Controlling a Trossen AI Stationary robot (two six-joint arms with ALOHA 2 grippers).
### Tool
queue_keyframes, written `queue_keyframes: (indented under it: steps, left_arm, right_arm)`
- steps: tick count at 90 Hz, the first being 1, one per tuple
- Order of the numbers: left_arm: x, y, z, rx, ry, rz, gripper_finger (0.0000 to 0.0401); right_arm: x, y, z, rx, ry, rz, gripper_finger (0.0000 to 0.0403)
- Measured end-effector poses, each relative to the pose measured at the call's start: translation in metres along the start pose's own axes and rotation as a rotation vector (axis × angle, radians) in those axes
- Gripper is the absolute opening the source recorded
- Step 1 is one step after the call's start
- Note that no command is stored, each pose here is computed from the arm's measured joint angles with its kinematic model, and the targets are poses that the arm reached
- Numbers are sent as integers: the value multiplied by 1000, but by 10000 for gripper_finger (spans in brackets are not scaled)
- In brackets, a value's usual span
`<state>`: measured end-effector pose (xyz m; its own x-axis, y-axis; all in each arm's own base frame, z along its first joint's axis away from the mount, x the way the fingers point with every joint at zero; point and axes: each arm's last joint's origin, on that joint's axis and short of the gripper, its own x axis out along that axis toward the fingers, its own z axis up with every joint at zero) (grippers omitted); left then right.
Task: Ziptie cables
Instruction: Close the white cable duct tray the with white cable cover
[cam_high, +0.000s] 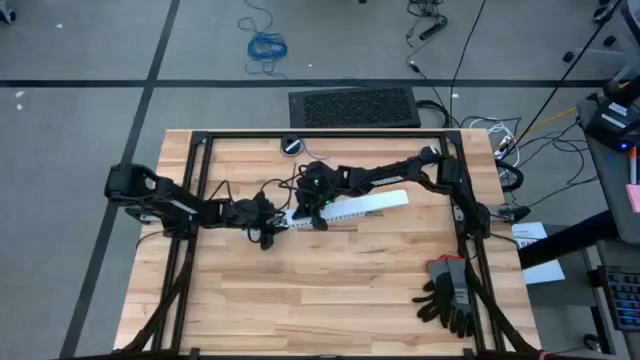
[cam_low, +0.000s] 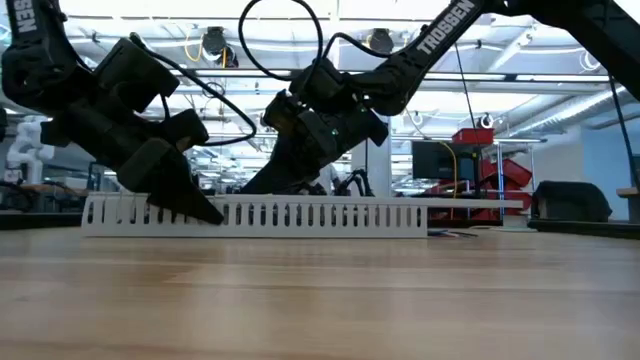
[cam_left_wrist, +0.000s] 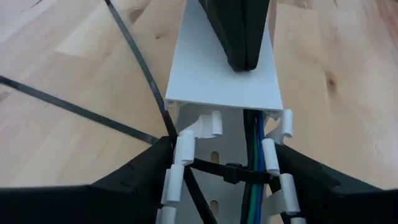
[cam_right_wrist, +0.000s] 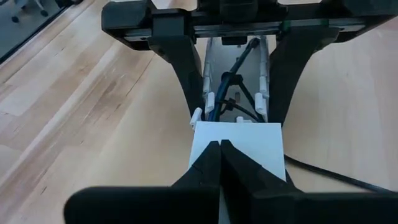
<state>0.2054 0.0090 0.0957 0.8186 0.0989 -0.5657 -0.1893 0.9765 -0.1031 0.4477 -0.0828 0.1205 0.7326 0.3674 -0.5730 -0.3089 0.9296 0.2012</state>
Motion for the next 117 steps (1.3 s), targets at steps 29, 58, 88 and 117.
queue_keyframes:
  steps: [29, 58, 88, 117]
  left_arm:
    - [0, -2, -1, -12, 21, -73, 266]
    - [0, -2, -1, -31, 16, -52, 268]
    - [1, -1, 1, -52, 3, -23, 227]
    - [1, -1, 2, -57, -3, -13, 223]
  right_arm:
    - [-11, 8, 2, 3, 80, 28, 0]
    - [-12, 9, -1, 2, 112, 43, 0]
    - [-6, 16, 7, -50, 49, 25, 0]
    - [-5, 16, 9, -52, 31, 7, 0]
